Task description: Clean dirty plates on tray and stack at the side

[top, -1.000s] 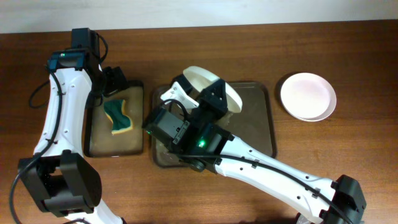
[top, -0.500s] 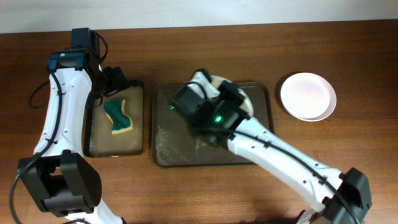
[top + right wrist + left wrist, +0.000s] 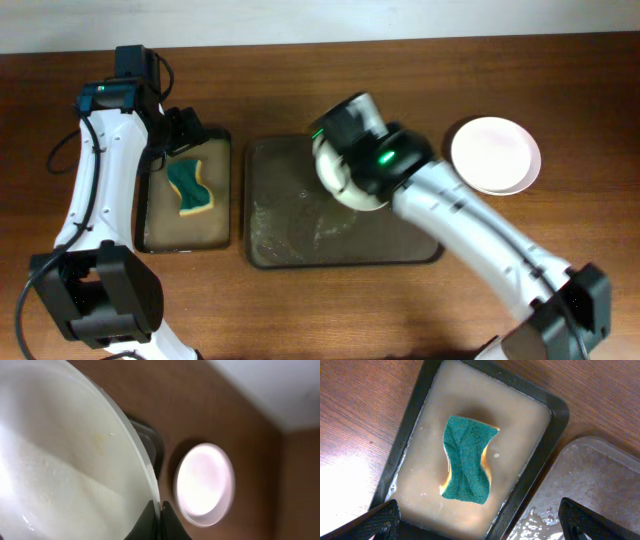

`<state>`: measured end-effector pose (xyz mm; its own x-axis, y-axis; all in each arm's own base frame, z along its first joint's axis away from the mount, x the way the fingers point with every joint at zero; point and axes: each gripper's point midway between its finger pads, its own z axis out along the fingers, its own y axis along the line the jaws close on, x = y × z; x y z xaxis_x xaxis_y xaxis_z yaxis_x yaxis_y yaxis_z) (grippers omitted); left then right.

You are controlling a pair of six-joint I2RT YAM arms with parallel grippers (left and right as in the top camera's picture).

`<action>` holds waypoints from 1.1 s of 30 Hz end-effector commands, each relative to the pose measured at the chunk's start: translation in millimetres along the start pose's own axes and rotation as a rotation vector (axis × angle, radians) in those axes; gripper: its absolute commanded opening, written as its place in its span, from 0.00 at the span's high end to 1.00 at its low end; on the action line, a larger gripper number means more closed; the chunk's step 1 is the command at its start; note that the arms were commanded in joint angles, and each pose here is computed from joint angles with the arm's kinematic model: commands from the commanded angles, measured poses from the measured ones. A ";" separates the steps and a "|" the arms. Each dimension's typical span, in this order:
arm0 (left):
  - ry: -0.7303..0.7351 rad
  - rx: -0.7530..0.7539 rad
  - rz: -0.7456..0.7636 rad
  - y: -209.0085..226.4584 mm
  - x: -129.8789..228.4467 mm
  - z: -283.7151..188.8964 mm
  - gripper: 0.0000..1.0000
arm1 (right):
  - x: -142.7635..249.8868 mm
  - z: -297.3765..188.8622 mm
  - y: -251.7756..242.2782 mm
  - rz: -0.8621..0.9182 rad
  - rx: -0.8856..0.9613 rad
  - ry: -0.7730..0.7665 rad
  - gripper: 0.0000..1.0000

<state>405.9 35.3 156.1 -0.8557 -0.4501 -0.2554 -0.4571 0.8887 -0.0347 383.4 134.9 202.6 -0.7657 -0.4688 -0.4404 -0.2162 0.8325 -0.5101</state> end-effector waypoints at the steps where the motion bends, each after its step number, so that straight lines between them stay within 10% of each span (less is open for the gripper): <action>1: -0.015 0.012 -0.006 0.4 -3.4 -6.5 0.01 | 17.8 39.3 -38.0 0.297 -0.270 0.103 0.96; 11: -0.015 0.012 -0.006 0.4 -3.4 -6.5 0.00 | 132.1 136.1 -178.8 0.948 -0.335 0.300 0.96; 31: -0.015 0.012 -0.006 0.4 -3.4 -6.5 0.00 | 197.1 187.3 -200.2 1.081 -0.144 0.475 0.96; 33: -0.015 0.012 -0.006 0.4 -3.4 -6.5 0.01 | 201.3 186.7 -201.1 1.088 -0.142 0.485 0.77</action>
<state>405.9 35.4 156.2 -0.8556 -0.4501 -0.2555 -0.4572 0.8887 -0.0344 394.1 -174.3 82.9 -0.7430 0.6148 -0.2645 0.6197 0.7812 0.0753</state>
